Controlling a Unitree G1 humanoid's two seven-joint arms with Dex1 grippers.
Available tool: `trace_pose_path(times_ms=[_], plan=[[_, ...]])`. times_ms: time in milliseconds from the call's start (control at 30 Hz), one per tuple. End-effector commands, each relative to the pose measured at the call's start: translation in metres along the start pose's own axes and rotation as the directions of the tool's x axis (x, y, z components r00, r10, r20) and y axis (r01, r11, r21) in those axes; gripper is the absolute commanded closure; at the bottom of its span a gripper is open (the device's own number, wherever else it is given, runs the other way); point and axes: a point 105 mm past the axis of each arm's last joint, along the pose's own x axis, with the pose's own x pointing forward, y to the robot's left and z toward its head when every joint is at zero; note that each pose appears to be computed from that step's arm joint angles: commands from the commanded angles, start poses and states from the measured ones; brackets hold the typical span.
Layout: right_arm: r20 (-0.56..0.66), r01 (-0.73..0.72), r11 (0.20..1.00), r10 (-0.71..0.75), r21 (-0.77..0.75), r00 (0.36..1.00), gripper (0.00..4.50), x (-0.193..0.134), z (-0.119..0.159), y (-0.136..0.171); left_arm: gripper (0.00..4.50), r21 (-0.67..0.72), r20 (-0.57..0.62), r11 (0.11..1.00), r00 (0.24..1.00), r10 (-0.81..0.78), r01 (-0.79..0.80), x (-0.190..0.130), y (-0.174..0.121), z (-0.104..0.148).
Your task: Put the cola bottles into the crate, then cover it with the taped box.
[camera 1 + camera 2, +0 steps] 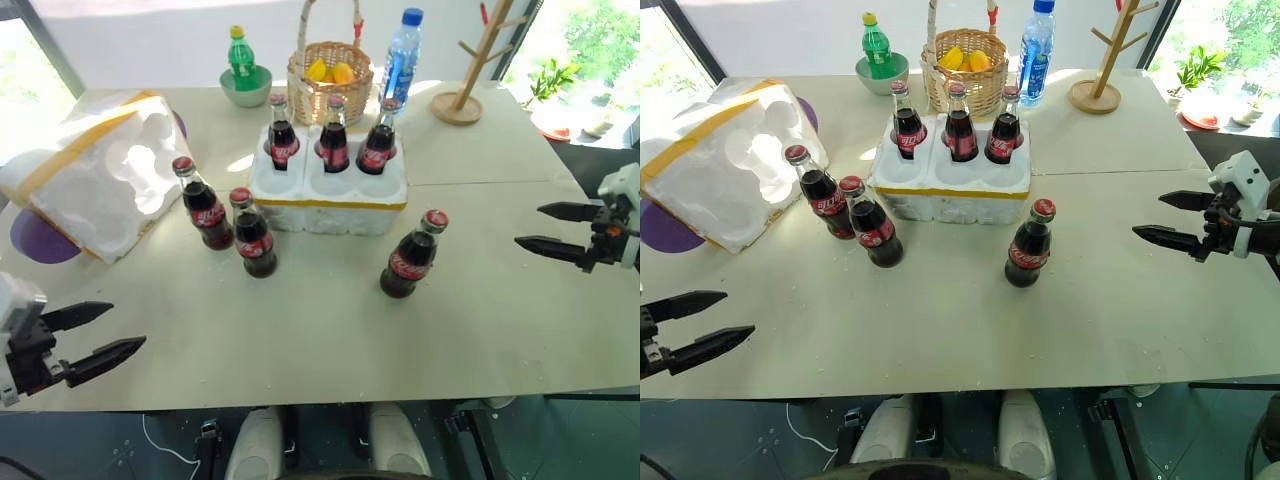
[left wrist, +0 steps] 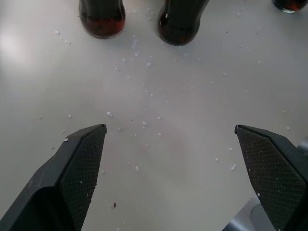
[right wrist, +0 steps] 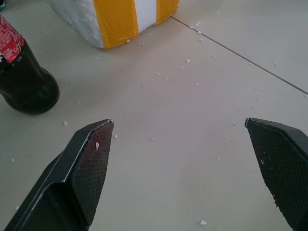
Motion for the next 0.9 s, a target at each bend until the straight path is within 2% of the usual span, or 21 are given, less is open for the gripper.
trace_pose_path(times_ms=[33, 333, 467, 600, 800, 900], plan=[[0.028, 0.013, 0.999, -0.012, -0.038, 1.0, 0.0, -0.003, 0.01, -0.003, 0.03, 0.04, 0.025, 0.999, 0.999, 0.024, -0.025, -0.002, -0.001, 0.007], [0.048, 0.022, 0.999, -0.02, -0.039, 0.999, 0.0, -0.003, 0.009, -0.004, 0.03, 0.0, 0.036, 0.997, 0.996, 0.076, -0.076, 0.002, 0.008, 0.006], [0.079, 0.003, 1.0, -0.003, -0.003, 0.997, 0.0, -0.004, 0.016, -0.003, 0.03, 0.023, 0.084, 0.995, 0.992, 0.092, -0.095, 0.009, 0.014, 0.017], [0.115, -0.034, 0.999, 0.035, -0.017, 0.993, 0.0, -0.008, 0.035, 0.0, 0.03, 0.057, 0.138, 0.993, 0.986, 0.092, -0.101, 0.016, 0.021, 0.033], [0.208, -0.304, 0.948, 0.316, -0.088, 0.925, 0.0, -0.014, 0.101, 0.043, 0.03, 0.135, 0.211, 0.989, 0.977, 0.027, -0.057, 0.048, 0.041, 0.07], [0.208, -0.407, 0.905, 0.425, -0.127, 0.881, 0.0, -0.014, 0.119, 0.066, 0.03, 0.171, 0.211, 0.985, 0.977, -0.007, -0.03, 0.067, 0.052, 0.079]])
